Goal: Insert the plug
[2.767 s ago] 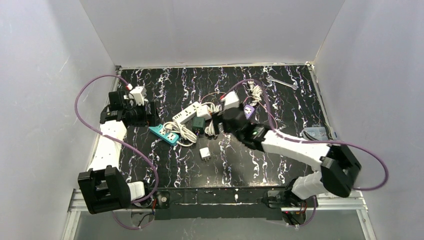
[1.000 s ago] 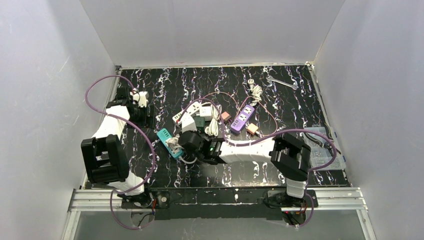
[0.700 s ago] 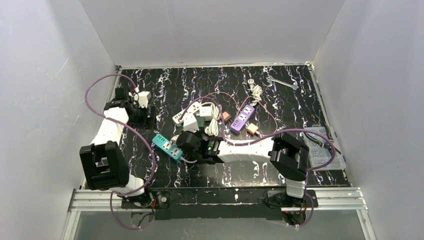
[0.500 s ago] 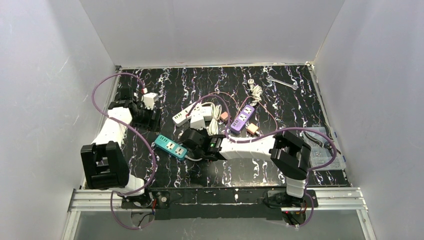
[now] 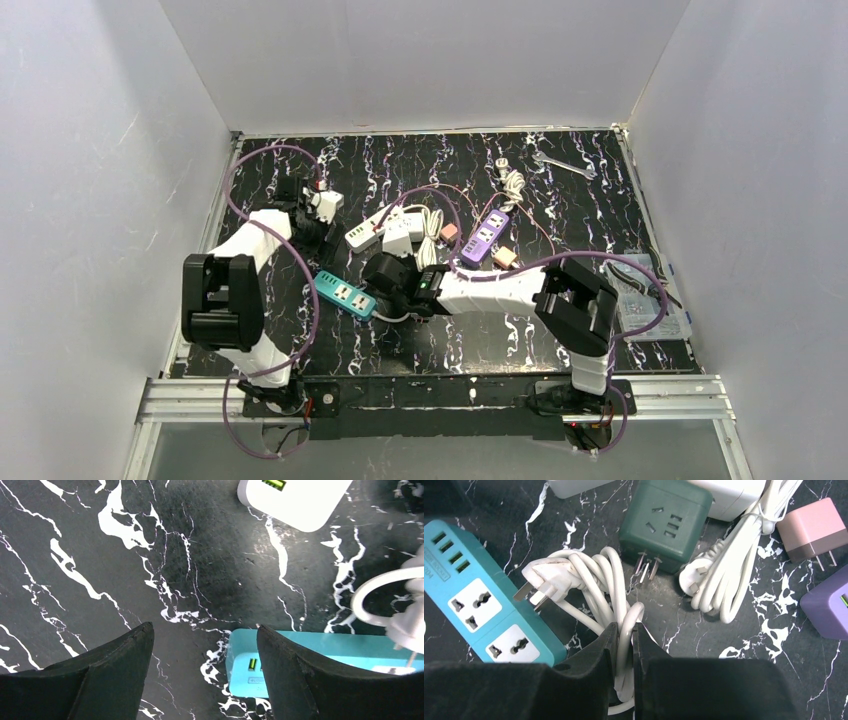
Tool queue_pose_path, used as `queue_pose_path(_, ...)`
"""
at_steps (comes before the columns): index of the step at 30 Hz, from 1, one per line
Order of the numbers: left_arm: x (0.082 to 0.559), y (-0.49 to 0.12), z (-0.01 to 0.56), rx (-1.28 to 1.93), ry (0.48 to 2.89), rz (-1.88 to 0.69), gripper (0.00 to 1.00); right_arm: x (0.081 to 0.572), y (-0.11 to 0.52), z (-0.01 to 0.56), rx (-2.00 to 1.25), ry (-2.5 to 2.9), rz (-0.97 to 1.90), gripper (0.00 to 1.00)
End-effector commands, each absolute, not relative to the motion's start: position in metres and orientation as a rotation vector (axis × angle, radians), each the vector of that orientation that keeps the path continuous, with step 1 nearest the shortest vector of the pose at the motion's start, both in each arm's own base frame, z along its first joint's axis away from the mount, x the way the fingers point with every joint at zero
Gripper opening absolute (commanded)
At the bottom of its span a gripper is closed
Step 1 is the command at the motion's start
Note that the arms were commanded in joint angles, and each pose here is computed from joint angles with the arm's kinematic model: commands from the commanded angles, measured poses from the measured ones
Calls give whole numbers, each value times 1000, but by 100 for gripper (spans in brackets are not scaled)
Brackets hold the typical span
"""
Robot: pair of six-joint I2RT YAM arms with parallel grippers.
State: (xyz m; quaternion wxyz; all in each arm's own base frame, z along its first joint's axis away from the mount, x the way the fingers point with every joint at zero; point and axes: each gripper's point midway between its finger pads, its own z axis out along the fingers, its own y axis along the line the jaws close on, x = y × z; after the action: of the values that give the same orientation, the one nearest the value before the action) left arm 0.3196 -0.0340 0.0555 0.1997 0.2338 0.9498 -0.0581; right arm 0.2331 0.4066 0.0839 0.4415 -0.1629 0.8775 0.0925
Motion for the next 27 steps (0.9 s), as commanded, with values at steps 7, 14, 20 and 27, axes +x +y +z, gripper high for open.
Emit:
queue_pose_path(7,304,-24,34,840,2629,-31,70,270,430,96,-354,2141,292,22)
queue_pose_path(14,272,-22,44,930,2634,-57,67,283,451,90,-383,2138,301,22)
queue_pose_path(20,254,-20,63,883,2643,-92,66,309,457,95,-384,2142,314,28)
queue_pose_path(27,245,-31,75,838,2686,-255,58,312,451,125,-458,2118,320,77)
